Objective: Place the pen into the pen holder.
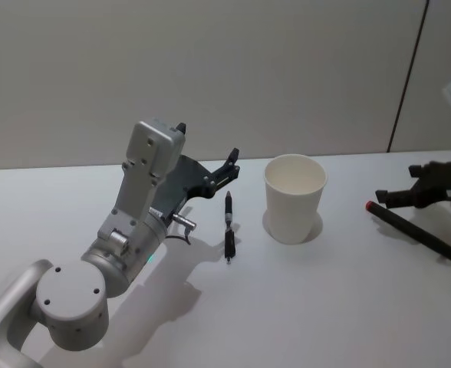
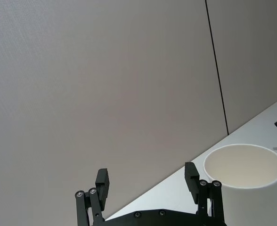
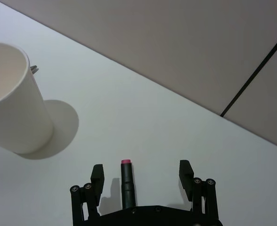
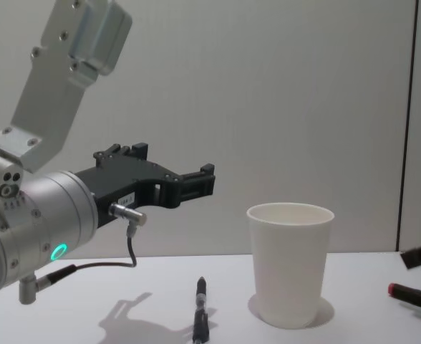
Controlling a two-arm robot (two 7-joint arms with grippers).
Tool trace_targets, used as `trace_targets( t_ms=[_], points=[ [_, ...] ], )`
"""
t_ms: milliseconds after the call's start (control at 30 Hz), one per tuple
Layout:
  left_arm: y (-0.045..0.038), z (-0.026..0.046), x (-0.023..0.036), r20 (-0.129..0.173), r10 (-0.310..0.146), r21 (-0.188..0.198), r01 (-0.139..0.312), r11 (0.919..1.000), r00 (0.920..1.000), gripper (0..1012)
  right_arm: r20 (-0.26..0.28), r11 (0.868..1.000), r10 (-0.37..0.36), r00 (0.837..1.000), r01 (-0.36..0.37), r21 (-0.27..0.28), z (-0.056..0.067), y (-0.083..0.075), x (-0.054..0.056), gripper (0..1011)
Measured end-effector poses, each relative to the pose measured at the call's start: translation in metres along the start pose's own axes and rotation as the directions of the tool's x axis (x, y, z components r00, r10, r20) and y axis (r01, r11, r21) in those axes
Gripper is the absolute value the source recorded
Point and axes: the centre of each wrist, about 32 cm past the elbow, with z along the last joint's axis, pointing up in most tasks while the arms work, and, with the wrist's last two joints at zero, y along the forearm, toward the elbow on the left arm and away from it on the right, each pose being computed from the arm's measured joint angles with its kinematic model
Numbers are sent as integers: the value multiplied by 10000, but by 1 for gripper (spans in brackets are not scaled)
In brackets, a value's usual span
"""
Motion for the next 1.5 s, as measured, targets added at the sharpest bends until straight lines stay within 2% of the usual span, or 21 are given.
trace_targets(
  t_ms=[200, 500, 700, 1033, 1500],
  points=[
    [0, 0, 0, 1, 0, 0, 0, 10000, 10000, 1001, -139, 10000, 88, 9999, -87, 39, -102, 71, -58, 1001],
    [0, 0, 0, 1, -1, 0, 1, 10000, 10000, 1001, -67, 9976, 60, 10000, -56, 691, -217, 182, -173, 1001],
    [0, 0, 0, 1, 0, 0, 0, 10000, 10000, 1001, -44, 9961, 41, 10000, -37, 886, -272, 241, -228, 1002],
    [0, 0, 0, 1, 0, 0, 0, 10000, 10000, 1001, -133, 9968, 68, 9999, -57, 798, -364, 329, -309, 1001],
    [0, 0, 0, 1, 0, 1, 0, 10000, 10000, 1001, -341, 9977, -128, 9993, 151, 666, -403, 395, -327, 1001]
  ],
)
